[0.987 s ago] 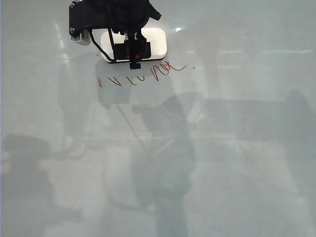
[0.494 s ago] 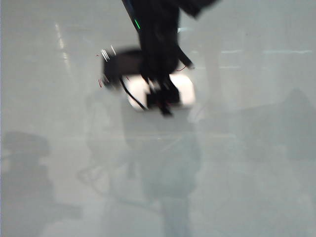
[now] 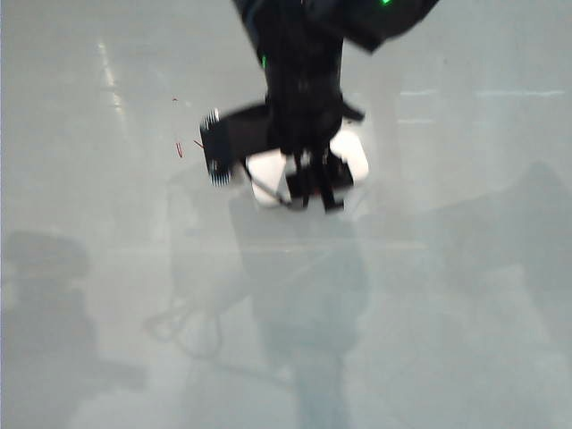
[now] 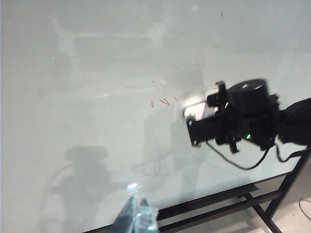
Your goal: Grab the whiteboard eraser that is attached to the surface of the whiteboard and use it to clean the writing on the whiteboard.
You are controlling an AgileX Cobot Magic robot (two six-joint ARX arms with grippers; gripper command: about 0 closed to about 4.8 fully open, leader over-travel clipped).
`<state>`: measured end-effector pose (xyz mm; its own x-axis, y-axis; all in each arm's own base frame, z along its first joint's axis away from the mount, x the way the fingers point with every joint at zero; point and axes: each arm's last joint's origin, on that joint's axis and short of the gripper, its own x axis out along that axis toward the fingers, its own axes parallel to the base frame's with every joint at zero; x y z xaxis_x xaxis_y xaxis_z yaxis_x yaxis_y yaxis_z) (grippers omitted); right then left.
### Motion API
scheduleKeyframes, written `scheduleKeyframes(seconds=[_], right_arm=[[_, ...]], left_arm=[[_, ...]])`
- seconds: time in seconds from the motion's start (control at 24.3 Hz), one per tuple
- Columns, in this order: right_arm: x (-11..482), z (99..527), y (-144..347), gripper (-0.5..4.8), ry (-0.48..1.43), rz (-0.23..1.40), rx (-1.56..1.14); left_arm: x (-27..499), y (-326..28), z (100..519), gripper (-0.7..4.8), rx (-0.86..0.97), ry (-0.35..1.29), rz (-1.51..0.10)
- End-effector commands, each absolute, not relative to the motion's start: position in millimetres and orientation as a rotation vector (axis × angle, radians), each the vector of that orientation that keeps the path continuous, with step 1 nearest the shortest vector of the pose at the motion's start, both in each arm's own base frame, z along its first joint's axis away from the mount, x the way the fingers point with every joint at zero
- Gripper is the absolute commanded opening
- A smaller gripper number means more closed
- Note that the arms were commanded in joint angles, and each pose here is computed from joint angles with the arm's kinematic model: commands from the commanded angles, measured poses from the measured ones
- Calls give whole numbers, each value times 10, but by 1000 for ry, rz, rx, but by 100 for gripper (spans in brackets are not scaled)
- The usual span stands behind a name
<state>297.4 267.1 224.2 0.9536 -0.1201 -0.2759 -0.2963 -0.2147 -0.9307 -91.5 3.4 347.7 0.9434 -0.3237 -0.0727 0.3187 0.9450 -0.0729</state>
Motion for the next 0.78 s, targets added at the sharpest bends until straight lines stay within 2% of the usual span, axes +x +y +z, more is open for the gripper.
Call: scheduleKeyframes(seconds=[0.04, 0.33, 0.49, 0.58, 0.78], right_arm=[[2985, 2821, 2574, 237, 177, -38, -1621], [2770, 3201, 2491, 232, 99, -46, -1562], [2650, 3116, 2691, 227, 48, 42, -1587], [2611, 3060, 2805, 209, 36, 69, -1600], [2577, 3009, 3141, 210, -4, 116, -1608]], left_arm=[[-913, 35, 3497, -5, -55, 67, -327], [-913, 35, 3496, -4, -55, 69, -327], [-913, 35, 3496, -5, -55, 69, -328], [-913, 35, 3496, -4, -55, 69, -327], [-913, 35, 3495, -5, -55, 69, -327]])
